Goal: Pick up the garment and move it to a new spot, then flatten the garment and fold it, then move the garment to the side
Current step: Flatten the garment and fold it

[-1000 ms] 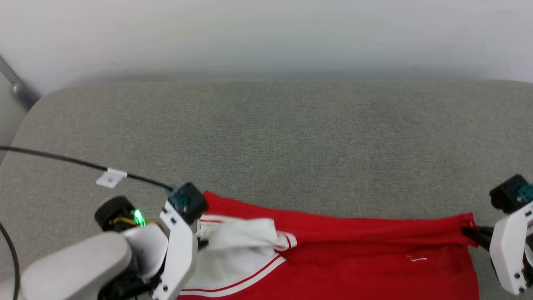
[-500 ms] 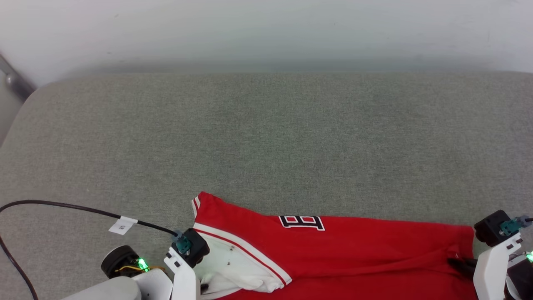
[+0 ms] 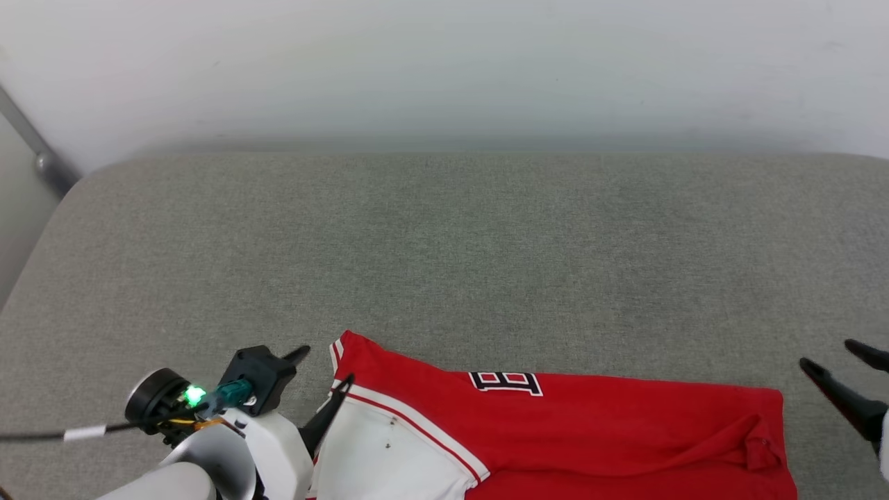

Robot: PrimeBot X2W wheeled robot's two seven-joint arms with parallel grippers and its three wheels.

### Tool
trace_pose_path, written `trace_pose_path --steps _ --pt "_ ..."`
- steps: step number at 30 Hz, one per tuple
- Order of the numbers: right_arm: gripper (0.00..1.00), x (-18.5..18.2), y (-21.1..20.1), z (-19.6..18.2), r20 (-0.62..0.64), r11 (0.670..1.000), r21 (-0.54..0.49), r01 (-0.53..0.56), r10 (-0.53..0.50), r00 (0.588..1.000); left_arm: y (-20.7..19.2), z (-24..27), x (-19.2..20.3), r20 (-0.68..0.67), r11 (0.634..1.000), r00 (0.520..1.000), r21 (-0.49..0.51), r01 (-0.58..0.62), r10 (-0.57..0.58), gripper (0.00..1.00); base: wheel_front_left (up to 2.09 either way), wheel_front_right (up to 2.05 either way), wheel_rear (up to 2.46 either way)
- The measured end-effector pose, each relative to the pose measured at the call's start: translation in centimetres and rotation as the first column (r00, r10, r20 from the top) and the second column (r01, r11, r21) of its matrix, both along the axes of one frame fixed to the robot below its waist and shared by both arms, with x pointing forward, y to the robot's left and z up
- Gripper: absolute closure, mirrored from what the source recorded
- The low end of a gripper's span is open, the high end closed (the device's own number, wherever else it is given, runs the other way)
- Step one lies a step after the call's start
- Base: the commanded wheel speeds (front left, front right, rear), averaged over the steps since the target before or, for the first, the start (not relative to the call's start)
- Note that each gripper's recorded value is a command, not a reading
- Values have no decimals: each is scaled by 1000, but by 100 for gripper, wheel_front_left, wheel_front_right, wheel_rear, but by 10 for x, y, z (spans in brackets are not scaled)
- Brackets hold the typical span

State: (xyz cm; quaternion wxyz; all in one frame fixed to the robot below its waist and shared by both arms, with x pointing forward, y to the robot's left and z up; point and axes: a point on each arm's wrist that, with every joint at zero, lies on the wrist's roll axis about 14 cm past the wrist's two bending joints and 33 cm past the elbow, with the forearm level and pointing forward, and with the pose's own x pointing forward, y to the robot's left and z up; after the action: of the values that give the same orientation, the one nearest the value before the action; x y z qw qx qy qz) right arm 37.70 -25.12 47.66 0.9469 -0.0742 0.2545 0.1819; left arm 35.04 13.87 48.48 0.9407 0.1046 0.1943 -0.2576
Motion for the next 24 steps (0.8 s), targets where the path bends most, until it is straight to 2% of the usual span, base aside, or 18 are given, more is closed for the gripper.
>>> trace_pose_path --steps 3,6,11,17,24 --pt "0 2 -13 4 15 997 40 65 -65 998 9 13 8 127 998 990 -17 -67 68 0 0 0 0" --pt "0 -3 -25 -7 -27 989 70 132 -131 991 18 24 16 244 989 958 -48 -142 149 0 0 0 0" --pt "0 -17 -33 -37 -141 969 106 222 -206 968 32 28 20 324 959 903 -103 -263 282 0 0 0 0" --pt "0 -32 -11 -73 -298 954 156 256 -201 933 45 40 28 380 911 828 -170 -375 412 0 0 0 0" --pt "0 -55 15 -109 -453 959 150 239 -148 879 55 46 24 413 860 755 -244 -448 509 0 0 0 0"
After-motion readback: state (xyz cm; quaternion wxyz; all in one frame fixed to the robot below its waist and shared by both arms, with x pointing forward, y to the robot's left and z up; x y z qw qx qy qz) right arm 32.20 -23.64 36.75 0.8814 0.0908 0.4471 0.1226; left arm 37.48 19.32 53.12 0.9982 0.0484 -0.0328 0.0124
